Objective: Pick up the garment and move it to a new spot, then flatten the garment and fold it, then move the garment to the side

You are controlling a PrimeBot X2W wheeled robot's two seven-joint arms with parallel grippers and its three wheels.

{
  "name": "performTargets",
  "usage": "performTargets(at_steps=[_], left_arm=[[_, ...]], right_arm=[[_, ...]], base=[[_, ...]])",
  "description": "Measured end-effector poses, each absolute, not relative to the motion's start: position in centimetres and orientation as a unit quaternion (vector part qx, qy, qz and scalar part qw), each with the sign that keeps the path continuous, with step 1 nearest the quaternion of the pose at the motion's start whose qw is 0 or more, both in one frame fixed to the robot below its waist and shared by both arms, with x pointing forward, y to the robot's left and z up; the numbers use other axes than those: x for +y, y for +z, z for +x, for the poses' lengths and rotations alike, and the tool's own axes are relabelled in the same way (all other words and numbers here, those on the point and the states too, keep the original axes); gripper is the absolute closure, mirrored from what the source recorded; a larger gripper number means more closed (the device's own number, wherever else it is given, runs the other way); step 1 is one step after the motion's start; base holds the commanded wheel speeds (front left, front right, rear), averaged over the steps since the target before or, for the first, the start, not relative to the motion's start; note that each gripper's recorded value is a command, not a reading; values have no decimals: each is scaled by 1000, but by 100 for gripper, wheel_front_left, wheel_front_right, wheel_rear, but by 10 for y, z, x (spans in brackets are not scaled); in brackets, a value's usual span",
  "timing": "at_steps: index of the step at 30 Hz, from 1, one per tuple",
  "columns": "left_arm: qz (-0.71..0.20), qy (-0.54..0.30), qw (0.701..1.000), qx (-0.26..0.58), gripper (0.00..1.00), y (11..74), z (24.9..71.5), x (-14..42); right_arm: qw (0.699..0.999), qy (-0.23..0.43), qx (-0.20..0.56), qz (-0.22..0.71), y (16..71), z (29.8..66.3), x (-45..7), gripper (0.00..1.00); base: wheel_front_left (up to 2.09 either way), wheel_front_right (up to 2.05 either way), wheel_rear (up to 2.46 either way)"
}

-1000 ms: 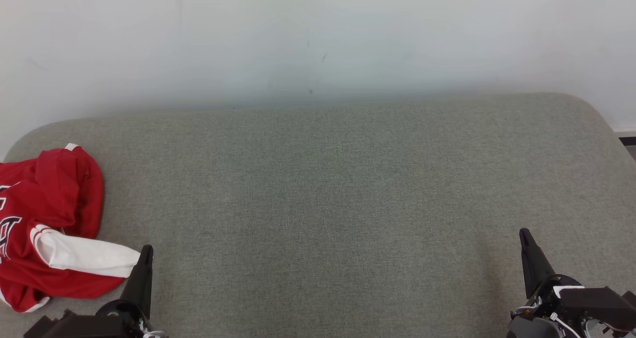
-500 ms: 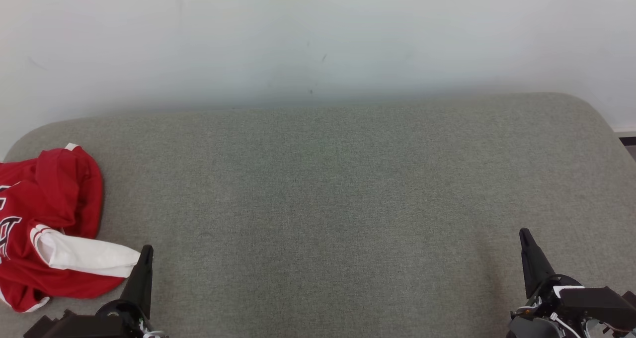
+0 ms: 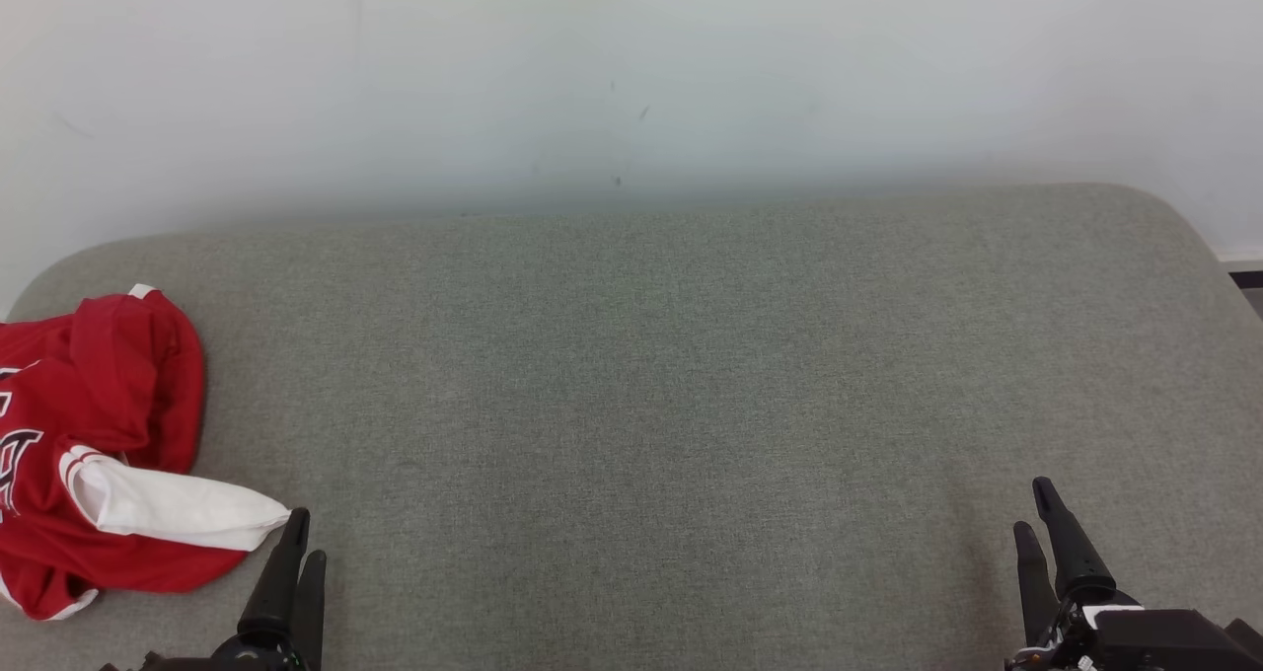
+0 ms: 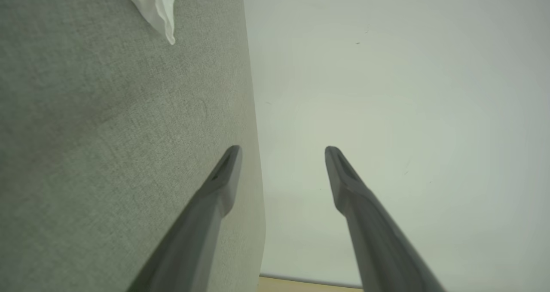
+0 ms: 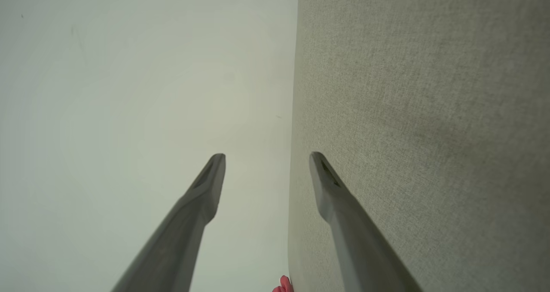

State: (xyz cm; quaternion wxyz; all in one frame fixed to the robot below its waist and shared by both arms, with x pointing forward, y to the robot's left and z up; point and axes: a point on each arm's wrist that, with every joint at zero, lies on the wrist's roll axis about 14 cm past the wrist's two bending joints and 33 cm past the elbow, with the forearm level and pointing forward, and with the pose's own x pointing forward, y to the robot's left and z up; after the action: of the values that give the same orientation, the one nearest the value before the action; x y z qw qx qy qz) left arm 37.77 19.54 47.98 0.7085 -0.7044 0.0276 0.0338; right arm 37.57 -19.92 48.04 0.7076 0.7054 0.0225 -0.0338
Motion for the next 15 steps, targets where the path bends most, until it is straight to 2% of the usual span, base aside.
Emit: performTargets(at_steps=[15], left_arm=[[-613,26,789,20,0,494,382,190]], right_arm=[[779,-24,9,627,493,377,-196,0]], base=[[0,0,0]])
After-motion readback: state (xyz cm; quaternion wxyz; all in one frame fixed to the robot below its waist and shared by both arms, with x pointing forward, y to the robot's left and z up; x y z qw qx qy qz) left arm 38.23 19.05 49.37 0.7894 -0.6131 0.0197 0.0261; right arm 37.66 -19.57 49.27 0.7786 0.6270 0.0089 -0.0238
